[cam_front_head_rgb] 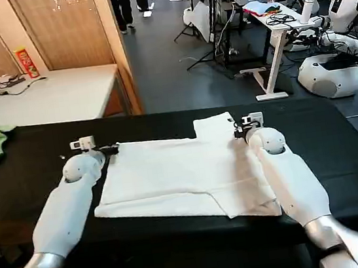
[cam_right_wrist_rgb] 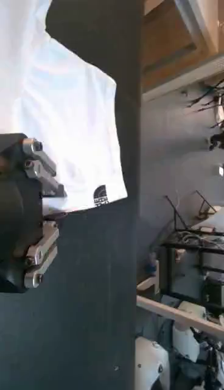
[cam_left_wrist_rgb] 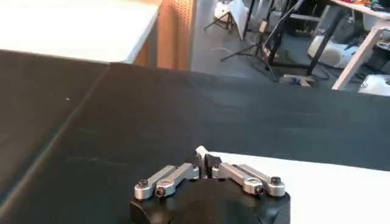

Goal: Fold and organize the clothes.

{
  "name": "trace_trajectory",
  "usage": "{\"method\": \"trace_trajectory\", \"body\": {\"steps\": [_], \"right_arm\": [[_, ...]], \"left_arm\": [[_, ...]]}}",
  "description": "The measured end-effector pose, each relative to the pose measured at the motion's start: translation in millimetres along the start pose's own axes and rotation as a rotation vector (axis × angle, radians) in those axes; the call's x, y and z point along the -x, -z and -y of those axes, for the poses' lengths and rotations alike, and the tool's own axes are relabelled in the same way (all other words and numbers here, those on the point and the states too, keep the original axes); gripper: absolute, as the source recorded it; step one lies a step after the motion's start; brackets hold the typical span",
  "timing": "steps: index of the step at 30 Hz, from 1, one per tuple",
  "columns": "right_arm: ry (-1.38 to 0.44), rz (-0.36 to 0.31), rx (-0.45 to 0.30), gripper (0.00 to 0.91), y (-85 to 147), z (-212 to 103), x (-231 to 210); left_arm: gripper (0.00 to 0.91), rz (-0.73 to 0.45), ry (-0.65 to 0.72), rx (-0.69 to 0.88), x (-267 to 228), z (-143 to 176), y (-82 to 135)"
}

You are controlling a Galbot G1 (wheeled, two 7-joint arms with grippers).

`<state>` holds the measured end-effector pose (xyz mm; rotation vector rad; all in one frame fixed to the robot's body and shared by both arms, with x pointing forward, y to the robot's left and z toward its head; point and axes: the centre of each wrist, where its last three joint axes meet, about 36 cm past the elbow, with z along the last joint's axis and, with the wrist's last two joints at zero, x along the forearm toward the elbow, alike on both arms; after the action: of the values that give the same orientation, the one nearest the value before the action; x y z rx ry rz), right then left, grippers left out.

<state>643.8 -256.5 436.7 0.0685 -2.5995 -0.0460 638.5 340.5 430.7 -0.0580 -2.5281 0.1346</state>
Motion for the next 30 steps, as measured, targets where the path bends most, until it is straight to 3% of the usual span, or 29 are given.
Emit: {"method": "trace_trajectory", "body": {"steps": [4, 10, 11, 12, 17, 23, 28, 30], "right_arm": [[0.029, 0.068, 0.005, 0.02, 0, 5, -7], [0.022, 0.086, -0.034, 0.01, -2, 13, -16], [0.016, 0.085, -0.043, 0.215, -2, 12, -15], [0.012, 0.084, -0.051, 0.878, -2, 12, -14], [0.001, 0.064, -0.07, 0.878, 1, 8, 0], [0.021, -0.024, -0.048, 0.878, 1, 2, 19], [0.022, -0.053, -0.04, 0.644, 2, -3, 27], [0.019, -0.056, -0.038, 0.361, 2, -2, 28]], "left_arm": [[0.029, 0.016, 0.009, -0.003, -7, -4, 2], [0.029, 0.048, -0.003, 0.015, -23, -6, 4], [0.029, 0.052, -0.007, 0.019, -25, -4, 5], [0.029, 0.054, -0.013, 0.023, -27, -1, 4], [0.029, 0.048, -0.024, 0.04, -31, 5, -3], [0.029, 0.038, -0.027, 0.05, -35, 5, -11], [0.029, 0.035, -0.026, 0.05, -36, 4, -15], [0.029, 0.035, -0.026, 0.05, -36, 4, -15]]}}
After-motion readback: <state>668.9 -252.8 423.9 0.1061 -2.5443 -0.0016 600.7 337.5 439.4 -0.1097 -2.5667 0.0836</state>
